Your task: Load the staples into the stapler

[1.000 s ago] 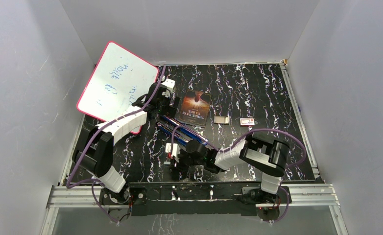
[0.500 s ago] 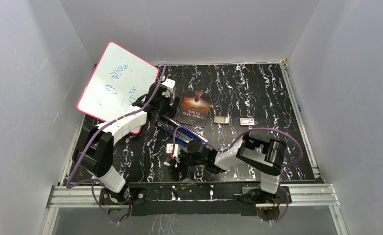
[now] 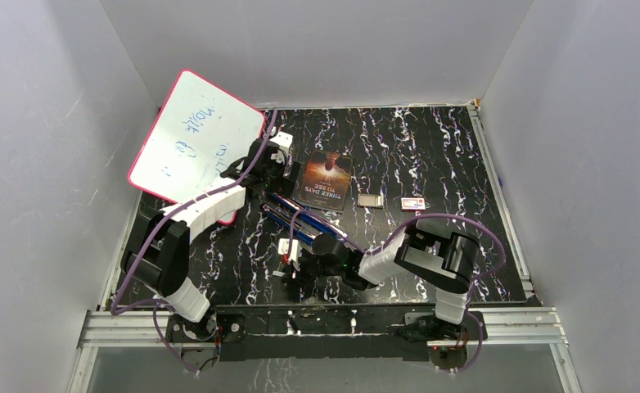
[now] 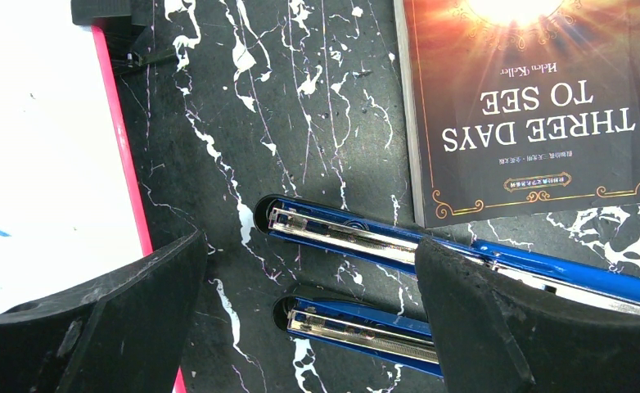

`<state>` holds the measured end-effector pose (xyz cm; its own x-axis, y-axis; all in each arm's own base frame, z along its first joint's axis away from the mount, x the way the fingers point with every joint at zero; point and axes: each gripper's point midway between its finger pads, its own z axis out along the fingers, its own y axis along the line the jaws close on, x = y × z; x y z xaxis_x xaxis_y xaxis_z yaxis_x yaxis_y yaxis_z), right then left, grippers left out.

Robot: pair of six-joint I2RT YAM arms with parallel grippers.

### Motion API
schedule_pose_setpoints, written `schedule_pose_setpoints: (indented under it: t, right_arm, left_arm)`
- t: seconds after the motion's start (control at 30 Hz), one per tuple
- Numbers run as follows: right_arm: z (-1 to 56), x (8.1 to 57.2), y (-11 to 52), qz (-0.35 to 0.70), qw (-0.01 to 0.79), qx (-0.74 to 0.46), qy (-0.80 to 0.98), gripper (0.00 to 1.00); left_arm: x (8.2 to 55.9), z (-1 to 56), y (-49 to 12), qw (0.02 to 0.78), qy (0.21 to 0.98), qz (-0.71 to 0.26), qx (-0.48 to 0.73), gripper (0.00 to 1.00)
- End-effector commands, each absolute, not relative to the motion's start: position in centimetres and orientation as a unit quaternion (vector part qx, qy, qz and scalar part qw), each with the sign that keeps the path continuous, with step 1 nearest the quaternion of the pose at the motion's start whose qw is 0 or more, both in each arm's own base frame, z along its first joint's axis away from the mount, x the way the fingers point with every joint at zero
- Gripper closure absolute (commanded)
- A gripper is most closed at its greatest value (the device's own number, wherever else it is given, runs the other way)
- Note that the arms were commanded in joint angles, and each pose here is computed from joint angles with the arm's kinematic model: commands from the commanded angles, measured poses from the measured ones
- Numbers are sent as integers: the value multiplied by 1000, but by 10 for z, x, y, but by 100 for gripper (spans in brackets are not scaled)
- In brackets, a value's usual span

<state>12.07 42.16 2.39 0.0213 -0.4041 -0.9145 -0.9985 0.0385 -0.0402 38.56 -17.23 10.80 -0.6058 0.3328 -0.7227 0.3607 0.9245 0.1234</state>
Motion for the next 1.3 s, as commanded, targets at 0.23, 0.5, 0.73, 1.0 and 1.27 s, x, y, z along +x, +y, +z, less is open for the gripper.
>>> schedule_pose_setpoints:
  t: [0.23,0.5,0.73,1.0,1.27]
  right_arm:
    - [-25,120,392,316,345,-603,647,67]
    - [-28,119,394,319,338,-606,646,64]
    - [-28,119,394,320,337,-605,646,71]
    - [-16,118,402,334,346,-608,631,92]
    - [78,124,432,378,405,-602,575,100]
  left_arm:
    - [385,130,-170,422,886,-22,191,2]
    - [385,130,-170,423,885,-23,191,2]
    - [384,130,-170,423,886,-22,191,2]
    - [384,132,-171,425,884,-23,192,2]
    - [385,131,-172,426,884,-26,190,2]
